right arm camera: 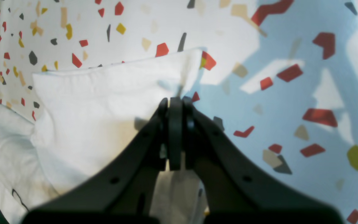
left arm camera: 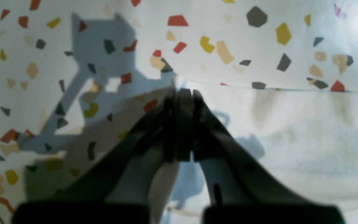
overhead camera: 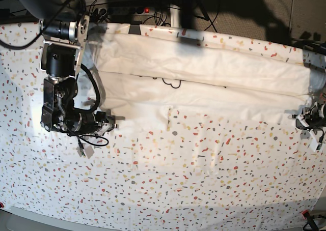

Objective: Fold the T-shirt properly

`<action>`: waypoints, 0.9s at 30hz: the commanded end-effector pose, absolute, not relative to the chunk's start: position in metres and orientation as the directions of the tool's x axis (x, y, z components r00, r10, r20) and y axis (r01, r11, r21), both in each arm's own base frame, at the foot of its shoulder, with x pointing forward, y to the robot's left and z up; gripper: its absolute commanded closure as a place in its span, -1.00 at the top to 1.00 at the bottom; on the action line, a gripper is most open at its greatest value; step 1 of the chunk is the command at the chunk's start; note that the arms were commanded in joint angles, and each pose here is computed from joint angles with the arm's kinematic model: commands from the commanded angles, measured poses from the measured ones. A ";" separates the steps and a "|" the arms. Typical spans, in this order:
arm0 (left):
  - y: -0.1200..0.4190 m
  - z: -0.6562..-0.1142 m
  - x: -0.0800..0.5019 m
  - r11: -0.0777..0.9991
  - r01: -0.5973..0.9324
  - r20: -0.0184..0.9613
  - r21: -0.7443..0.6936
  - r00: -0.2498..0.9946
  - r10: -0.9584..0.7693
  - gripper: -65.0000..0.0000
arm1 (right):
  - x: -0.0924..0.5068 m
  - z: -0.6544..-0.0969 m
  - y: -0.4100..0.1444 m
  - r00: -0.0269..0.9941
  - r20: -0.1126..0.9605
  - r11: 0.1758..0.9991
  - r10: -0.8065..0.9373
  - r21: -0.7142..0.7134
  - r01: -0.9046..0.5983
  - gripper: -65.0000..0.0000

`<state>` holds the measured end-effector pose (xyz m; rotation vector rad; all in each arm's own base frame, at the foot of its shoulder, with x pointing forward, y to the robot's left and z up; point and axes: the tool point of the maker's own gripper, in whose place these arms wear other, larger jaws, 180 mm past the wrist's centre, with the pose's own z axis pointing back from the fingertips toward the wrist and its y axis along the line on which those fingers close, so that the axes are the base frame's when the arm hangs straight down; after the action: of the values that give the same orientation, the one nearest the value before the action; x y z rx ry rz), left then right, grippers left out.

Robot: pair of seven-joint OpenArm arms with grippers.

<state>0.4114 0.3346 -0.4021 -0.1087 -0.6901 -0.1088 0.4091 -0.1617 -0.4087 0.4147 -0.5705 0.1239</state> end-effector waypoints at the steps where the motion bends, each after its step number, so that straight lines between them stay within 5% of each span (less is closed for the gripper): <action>1: 0.344 -0.376 0.429 0.990 0.131 0.695 -0.050 0.716 -0.060 -1.00 | 0.429 -0.386 -0.166 0.792 0.610 0.913 -0.003 0.325 -0.247 -1.00; 20: 0.339 -0.323 0.470 0.988 0.125 0.788 -0.088 0.616 -0.008 -1.00 | 0.505 -0.283 -0.188 0.612 0.789 0.936 0.051 0.176 -0.305 -1.00; 27: 0.331 -0.294 0.487 0.976 0.121 0.834 -0.179 0.546 0.085 -1.00 | 0.504 -0.273 -0.178 0.620 0.784 0.911 0.022 0.240 -0.337 -1.00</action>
<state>0.4736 0.3224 -0.3248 -0.2283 -0.9159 -0.0212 0.4891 -0.1757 -0.3030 0.3809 -0.7985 0.2008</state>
